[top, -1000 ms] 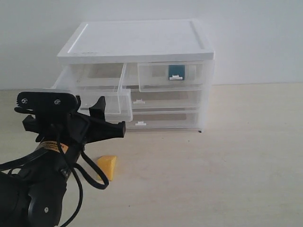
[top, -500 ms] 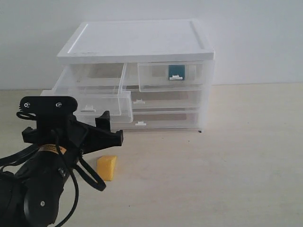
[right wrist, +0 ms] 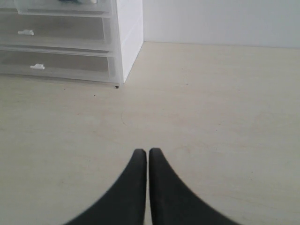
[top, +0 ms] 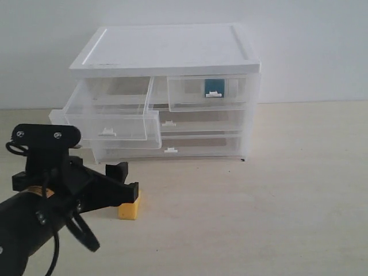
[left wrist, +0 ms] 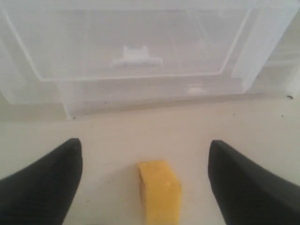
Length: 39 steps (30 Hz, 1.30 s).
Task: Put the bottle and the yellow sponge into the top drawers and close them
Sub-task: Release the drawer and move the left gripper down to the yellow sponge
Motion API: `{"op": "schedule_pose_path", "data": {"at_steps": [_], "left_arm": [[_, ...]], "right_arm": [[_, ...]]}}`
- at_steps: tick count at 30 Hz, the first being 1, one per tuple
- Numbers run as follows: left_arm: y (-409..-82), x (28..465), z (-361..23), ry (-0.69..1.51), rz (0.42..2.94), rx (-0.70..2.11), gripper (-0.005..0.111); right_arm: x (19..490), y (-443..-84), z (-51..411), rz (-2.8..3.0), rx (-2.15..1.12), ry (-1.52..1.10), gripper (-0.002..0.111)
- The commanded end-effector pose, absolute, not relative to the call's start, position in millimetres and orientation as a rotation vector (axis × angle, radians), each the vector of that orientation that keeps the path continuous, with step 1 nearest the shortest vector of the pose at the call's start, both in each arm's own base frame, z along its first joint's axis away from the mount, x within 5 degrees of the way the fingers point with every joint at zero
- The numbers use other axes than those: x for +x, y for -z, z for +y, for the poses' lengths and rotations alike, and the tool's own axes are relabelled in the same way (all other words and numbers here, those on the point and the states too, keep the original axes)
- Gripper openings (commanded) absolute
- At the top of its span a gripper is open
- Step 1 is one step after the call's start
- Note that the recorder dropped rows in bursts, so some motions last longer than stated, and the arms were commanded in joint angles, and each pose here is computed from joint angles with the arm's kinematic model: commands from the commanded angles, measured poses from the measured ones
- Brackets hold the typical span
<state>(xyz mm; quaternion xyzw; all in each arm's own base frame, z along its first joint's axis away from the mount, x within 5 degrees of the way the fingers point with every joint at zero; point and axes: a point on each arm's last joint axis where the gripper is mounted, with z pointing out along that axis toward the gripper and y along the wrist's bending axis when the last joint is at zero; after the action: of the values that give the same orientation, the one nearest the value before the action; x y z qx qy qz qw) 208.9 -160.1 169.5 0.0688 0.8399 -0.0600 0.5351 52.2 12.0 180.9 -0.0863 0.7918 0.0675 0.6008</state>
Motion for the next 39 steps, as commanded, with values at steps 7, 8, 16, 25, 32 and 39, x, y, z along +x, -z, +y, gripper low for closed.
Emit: {"op": "schedule_pose_path", "data": {"at_steps": [7, 8, 16, 25, 32, 39], "left_arm": [[-159, 174, -152, 0.201, 2.196, 0.502, 0.067], [-158, 173, -153, 0.212, 2.209, 0.505, 0.066], [-156, 182, -162, 0.217, 2.230, 0.448, 0.079], [-146, 199, -168, 0.160, 2.163, 0.363, 0.082], [-136, 205, -170, 0.137, 2.112, 0.328, 0.082], [-113, 209, -170, 0.117, 2.145, 0.237, 0.082]], "right_arm": [[52, -182, 12, 1.821, -0.202, -0.147, 0.000], [52, -182, 12, 1.821, -0.202, -0.147, 0.000], [52, -182, 12, 1.823, -0.203, -0.147, 0.000], [52, -182, 12, 1.823, -0.203, -0.147, 0.000], [52, -182, 12, 1.823, -0.203, -0.147, 0.000], [52, -182, 12, 1.823, -0.203, -0.147, 0.000]]}}
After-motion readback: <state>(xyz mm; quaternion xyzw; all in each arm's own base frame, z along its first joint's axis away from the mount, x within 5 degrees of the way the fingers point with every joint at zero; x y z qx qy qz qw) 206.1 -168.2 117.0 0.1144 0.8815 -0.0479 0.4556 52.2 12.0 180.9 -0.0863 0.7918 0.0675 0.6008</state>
